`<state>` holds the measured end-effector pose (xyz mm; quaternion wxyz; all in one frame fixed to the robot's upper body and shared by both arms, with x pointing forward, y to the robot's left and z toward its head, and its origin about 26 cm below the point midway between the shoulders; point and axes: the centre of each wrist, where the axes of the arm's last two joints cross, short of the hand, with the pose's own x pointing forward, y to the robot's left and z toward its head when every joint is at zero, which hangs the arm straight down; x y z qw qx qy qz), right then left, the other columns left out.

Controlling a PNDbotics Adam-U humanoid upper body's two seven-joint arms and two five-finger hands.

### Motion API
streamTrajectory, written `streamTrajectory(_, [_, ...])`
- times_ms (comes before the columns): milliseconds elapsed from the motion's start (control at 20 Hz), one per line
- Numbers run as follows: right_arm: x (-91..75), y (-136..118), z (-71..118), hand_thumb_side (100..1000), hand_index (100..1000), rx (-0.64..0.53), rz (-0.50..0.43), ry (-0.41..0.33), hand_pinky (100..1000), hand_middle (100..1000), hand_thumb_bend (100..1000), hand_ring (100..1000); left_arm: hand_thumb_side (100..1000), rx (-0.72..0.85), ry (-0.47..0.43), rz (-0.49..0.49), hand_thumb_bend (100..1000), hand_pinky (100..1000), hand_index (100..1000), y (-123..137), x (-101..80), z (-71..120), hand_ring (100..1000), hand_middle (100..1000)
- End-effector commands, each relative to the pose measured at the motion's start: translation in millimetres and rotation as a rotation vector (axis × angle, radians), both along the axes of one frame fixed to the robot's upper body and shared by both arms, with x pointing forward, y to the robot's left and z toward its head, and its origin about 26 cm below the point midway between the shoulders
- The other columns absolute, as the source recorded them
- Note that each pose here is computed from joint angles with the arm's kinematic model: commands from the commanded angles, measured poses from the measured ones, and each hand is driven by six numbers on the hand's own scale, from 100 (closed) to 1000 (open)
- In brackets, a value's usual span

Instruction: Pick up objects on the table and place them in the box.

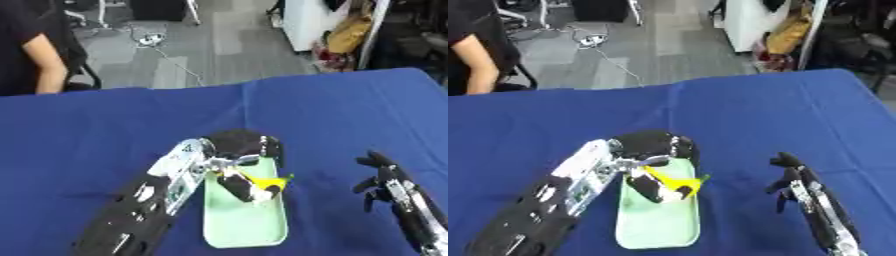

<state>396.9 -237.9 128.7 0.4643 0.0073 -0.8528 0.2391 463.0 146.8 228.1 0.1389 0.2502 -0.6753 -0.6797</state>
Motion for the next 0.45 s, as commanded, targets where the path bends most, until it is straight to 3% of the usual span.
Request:
streamTrajectory(50, [0.3,-2,5.8,903,961,-0.006,-0.002,-0.018,309,830,100,550,622,-0.019,-0.024,-0.017,100,662,779,-1,-1.5,9.9,729,774])
streamTrajectory(250, [-0.1,-4,4.1,903,961,-0.006,-0.008,-0.013,309,830,100,550,653,-0.036,-0.012,-0.040,100,657,783,-2,-2.6,11.3,722,768])
streamTrajectory(450, [-2.3,-12,-5.0,904,961,-0.006,-0.037,0.014,308,830,100,550,636,-0.083,-0.048,-0.125,100,651,783,2,-14.0,44.0,701,751])
